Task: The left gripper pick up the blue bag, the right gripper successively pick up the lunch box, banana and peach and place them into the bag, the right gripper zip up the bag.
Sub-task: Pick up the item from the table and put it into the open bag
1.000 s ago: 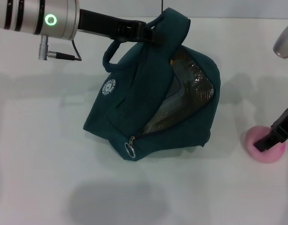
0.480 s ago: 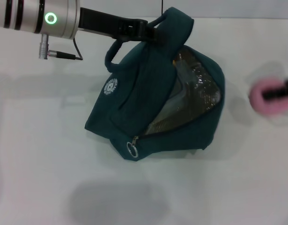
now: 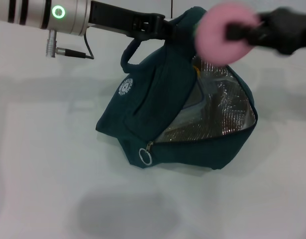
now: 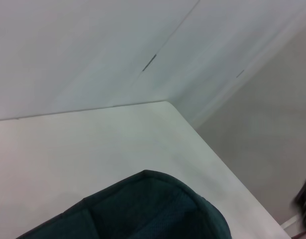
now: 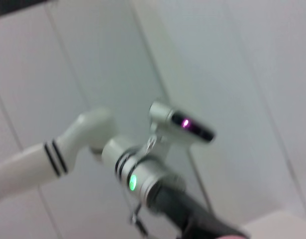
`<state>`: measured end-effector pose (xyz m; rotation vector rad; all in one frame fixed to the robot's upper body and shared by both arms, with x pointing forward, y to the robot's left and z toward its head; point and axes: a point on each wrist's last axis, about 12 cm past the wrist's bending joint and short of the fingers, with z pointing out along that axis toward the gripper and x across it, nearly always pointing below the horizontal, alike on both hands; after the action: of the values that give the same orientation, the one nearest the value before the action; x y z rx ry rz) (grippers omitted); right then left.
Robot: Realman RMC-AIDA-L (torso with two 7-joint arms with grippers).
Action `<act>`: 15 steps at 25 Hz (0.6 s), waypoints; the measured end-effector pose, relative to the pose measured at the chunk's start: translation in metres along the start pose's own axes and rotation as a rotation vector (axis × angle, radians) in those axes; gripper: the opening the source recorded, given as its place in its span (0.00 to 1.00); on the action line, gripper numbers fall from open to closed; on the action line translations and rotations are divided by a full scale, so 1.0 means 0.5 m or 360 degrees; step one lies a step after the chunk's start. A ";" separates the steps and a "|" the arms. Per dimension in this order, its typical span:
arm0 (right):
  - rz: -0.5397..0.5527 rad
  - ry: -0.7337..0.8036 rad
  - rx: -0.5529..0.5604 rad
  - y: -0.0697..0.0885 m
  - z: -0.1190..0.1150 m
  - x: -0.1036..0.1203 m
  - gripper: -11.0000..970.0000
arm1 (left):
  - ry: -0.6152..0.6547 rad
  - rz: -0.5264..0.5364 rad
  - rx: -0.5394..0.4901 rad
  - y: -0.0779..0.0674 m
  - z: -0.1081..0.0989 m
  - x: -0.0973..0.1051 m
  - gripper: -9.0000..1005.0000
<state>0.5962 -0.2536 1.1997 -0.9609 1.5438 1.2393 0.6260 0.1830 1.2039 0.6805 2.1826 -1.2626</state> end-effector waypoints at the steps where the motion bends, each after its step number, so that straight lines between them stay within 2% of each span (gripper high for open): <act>1: -0.0001 0.0052 -0.0012 -0.001 0.020 0.007 0.21 | -0.0001 0.0001 -0.0001 0.000 0.000 0.000 0.06; 4: -0.0003 0.0240 -0.0013 -0.006 0.076 0.031 0.19 | -0.0002 0.0002 -0.0007 0.001 -0.002 -0.001 0.06; 7: 0.0015 0.0438 0.0005 -0.009 0.113 0.058 0.18 | -0.0001 0.0001 -0.0011 0.003 -0.003 0.000 0.06; 15: 0.0163 0.0811 0.0085 -0.020 0.133 0.087 0.14 | -0.0017 -0.0001 -0.0025 0.007 -0.008 0.001 0.06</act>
<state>0.6050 -0.1918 1.1495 -1.2394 2.0292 1.0630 0.6273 0.1883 1.2032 0.6651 2.1817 -1.2457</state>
